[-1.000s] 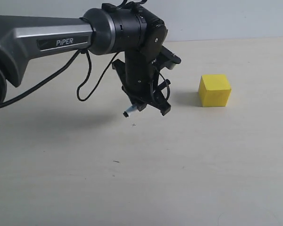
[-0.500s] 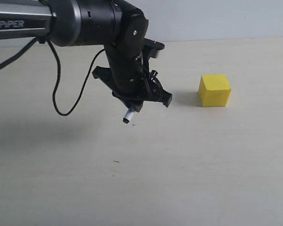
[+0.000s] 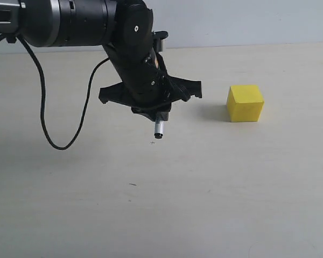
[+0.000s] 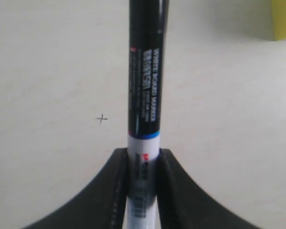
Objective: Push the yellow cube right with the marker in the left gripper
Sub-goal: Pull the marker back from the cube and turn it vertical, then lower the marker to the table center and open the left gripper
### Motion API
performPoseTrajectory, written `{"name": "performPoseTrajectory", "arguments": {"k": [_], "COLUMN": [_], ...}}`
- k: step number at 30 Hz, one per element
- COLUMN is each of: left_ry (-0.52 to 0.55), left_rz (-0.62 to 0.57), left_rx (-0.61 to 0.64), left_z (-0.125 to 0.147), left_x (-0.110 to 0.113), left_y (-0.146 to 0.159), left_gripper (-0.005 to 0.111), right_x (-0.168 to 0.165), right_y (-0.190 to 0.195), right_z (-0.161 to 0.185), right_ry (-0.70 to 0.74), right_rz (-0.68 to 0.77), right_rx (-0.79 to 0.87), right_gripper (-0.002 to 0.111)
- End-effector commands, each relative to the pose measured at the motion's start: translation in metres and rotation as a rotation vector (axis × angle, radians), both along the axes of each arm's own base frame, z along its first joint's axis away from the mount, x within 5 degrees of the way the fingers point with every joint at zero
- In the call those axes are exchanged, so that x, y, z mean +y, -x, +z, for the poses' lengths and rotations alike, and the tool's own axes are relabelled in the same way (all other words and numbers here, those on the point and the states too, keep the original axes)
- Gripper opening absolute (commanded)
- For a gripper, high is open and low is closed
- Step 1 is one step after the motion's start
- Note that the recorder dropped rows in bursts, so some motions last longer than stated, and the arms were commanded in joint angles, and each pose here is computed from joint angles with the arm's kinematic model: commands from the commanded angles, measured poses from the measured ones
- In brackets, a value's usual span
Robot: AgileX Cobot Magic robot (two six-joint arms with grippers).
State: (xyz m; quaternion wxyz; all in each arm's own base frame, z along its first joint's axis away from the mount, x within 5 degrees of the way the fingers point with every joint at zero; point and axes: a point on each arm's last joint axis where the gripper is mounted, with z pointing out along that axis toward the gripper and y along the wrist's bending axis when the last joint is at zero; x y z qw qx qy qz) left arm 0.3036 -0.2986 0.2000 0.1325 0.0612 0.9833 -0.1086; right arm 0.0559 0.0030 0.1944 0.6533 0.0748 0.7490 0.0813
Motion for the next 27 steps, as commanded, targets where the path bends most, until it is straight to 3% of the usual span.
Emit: {"name": "performPoseTrajectory", "arguments": {"k": [1,8,14,27], "left_ry": [0.035,0.027,-0.026,-0.033], "left_rz": [0.095,0.109,0.15,0.131], "left_rx": [0.028,0.033,0.118,0.165], "left_z": [0.003,-0.001,-0.031,-0.033], "left_x": [0.001,0.001,0.006,0.013], "left_y": [0.001,0.001,-0.007,-0.01], "left_gripper": [0.0,0.0,0.0,0.0], "right_x": [0.0,0.0,0.0,0.0], "right_y": [0.0,0.0,0.0,0.0], "right_z": [-0.001,-0.001,-0.001,-0.001], "right_ry": [0.008,0.008,0.008,0.008], "right_rz": [0.0,0.0,0.0,0.0], "right_rx": [-0.003,-0.003,-0.003,-0.003], "right_gripper": [0.0,0.0,0.0,0.0]}}
